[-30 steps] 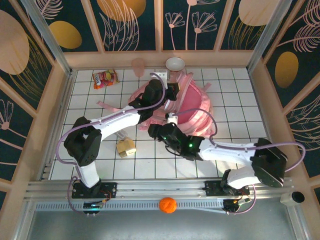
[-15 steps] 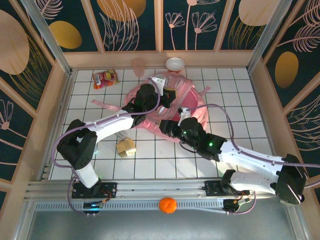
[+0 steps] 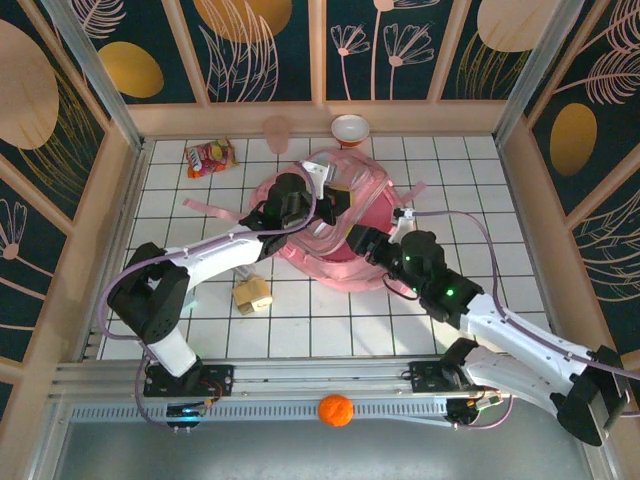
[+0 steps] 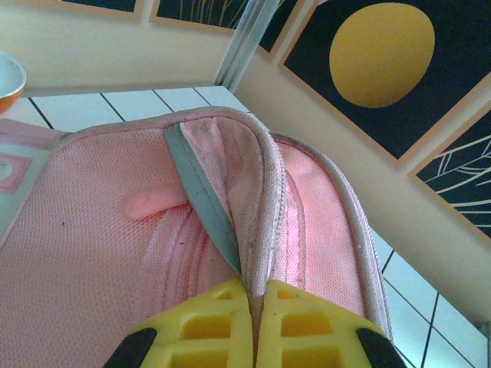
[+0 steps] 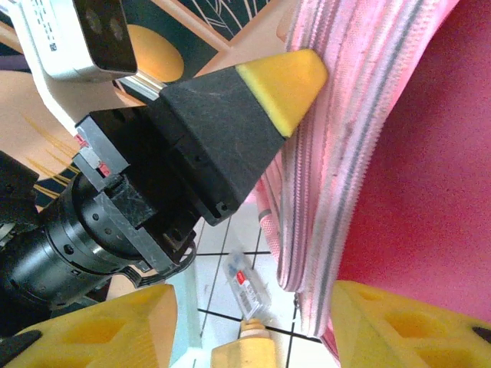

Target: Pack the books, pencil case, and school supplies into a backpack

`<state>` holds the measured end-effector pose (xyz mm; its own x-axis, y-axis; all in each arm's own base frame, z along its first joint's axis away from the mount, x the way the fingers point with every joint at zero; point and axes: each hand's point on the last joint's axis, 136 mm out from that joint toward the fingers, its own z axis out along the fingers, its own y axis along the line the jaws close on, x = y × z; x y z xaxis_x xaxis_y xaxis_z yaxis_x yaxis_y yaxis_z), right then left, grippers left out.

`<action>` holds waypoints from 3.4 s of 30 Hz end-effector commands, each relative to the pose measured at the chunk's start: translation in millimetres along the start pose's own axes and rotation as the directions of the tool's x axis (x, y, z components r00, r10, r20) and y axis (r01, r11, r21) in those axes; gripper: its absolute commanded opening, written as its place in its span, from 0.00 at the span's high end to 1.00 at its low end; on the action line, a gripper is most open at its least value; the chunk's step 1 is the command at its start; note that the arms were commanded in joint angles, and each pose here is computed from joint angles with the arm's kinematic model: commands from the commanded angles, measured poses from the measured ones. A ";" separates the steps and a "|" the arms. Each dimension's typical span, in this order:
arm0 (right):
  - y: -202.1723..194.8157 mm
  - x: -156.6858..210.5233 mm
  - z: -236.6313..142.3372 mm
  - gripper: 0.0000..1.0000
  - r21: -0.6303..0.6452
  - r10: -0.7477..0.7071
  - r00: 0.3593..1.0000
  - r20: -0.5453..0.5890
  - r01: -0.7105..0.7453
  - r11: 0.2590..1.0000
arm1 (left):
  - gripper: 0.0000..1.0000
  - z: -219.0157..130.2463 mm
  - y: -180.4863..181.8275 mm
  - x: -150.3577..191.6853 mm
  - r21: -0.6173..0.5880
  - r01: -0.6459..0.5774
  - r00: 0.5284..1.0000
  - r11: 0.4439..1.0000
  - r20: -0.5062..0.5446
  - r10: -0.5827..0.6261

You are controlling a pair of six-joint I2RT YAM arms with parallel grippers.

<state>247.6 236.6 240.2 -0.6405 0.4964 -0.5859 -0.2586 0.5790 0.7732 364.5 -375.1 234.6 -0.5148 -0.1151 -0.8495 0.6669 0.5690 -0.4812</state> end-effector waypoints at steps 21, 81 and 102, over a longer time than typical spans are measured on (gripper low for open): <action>-27.0 27.4 62.9 0.45 0.018 0.064 0.995 -0.072 -0.063 0.998 | 1.00 -19.5 -58.9 -51.9 0.249 0.028 0.991 0.968 0.120 -0.059; 32.6 -56.6 40.5 1.00 -0.252 -0.182 0.954 -0.240 0.119 0.960 | 0.95 -60.9 19.2 91.8 0.054 -0.369 0.929 0.928 0.039 0.367; 71.6 -82.5 9.5 1.00 -0.317 -0.241 0.944 -0.225 0.163 0.935 | 1.00 -90.4 136.8 94.1 -0.504 -0.115 0.992 0.856 -0.022 0.120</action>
<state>302.8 240.5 260.0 -0.8235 0.1927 -0.5335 -0.3668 0.5365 0.7600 329.8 -282.0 129.4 -0.3760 0.0270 -0.9262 0.5821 0.7846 -0.2134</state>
